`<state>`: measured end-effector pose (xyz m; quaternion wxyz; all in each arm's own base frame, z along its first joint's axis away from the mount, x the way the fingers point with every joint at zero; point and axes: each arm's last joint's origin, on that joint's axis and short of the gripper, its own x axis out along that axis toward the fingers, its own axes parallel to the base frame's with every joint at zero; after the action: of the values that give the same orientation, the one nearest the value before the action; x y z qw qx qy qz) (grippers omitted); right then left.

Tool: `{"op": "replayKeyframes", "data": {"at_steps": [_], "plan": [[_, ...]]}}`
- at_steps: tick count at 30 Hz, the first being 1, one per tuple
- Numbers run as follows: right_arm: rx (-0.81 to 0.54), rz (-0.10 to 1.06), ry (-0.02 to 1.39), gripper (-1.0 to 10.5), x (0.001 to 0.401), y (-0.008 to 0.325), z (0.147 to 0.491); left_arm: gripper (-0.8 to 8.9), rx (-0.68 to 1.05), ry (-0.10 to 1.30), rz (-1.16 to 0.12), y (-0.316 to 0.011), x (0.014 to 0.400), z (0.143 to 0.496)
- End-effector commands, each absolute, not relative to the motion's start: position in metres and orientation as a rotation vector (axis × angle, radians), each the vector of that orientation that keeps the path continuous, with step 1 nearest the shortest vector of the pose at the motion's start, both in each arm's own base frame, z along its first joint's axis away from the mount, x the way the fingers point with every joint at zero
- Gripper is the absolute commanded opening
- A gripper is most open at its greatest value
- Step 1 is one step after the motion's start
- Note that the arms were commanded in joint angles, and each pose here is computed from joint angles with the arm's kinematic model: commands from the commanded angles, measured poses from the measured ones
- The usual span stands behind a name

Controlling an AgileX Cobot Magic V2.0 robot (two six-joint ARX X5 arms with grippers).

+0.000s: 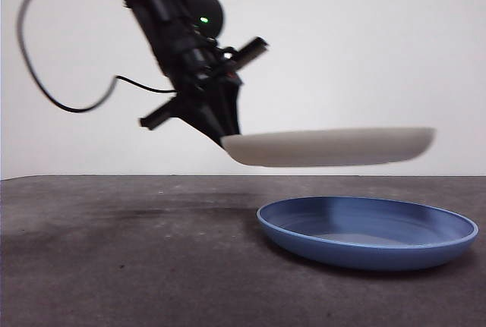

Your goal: Pick up the white plate, put it on the blue plate, put it on desk

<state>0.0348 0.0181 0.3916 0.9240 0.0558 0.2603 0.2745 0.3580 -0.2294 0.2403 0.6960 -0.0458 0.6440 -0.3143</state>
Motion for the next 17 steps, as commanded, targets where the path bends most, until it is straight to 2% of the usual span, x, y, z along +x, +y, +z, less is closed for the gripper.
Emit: {"op": "replayKeyframes", "data": {"at_steps": [1, 8, 17], "plan": [[0.103, 0.565, 0.510, 6.0, 0.030, 0.017, 0.396, 0.09, -0.087, 1.426, -0.710, -0.247, 0.367, 0.234], [0.102, 0.566, 0.505, 6.0, 0.029, 0.017, 0.396, 0.09, -0.062, 1.457, -0.731, -0.274, 0.370, 0.212], [0.098, 0.567, 0.504, 6.0, 0.029, 0.017, 0.396, 0.09, -0.036, 1.451, -0.729, -0.285, 0.371, 0.198]]}}
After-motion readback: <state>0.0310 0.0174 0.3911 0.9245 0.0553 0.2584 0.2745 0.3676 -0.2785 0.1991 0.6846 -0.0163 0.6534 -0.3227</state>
